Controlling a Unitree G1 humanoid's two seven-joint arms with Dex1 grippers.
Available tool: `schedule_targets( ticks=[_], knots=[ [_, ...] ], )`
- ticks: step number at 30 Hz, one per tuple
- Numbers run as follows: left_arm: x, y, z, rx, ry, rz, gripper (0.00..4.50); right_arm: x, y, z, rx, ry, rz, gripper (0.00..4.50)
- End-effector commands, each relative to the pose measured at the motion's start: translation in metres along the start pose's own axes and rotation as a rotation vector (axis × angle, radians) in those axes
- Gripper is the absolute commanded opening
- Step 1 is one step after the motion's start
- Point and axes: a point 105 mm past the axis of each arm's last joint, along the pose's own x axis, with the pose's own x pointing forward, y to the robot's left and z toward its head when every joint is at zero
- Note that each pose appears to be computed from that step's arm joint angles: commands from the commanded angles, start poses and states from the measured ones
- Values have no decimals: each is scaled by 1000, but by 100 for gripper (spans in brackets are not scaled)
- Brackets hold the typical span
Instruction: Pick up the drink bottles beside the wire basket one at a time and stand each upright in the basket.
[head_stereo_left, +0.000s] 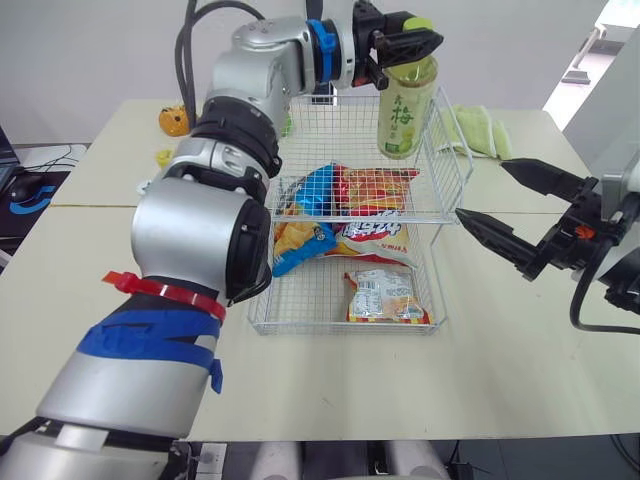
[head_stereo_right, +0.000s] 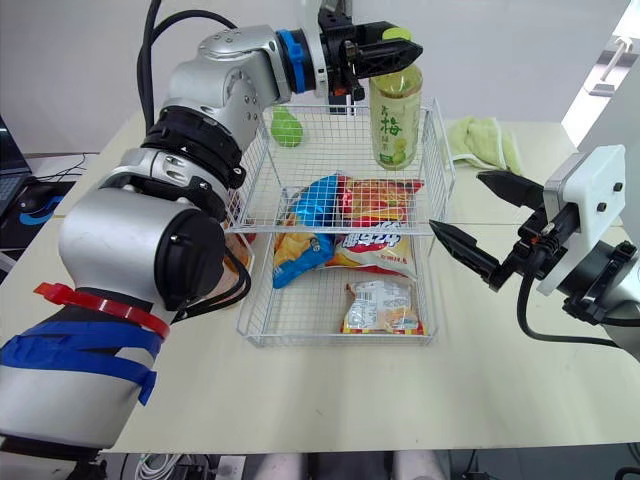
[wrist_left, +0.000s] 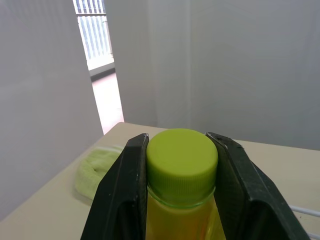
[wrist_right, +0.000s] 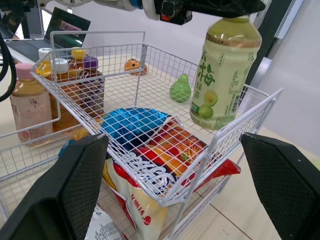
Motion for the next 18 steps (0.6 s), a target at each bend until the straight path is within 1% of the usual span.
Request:
schedule_targets(
  ticks=[1,14,16,18],
  knots=[
    [7,-7,45,90,-112,2,136,1,5,12,-38,-41,8,450],
    [10,-8,38,76,-104,3,136,5,4,12,-34,-45,10,450],
    [10,-8,37,71,-103,-4,209,6,4,12,-33,-46,13,450],
    [9,-8,39,69,-108,-7,260,6,4,12,-32,-47,16,450]
  ],
)
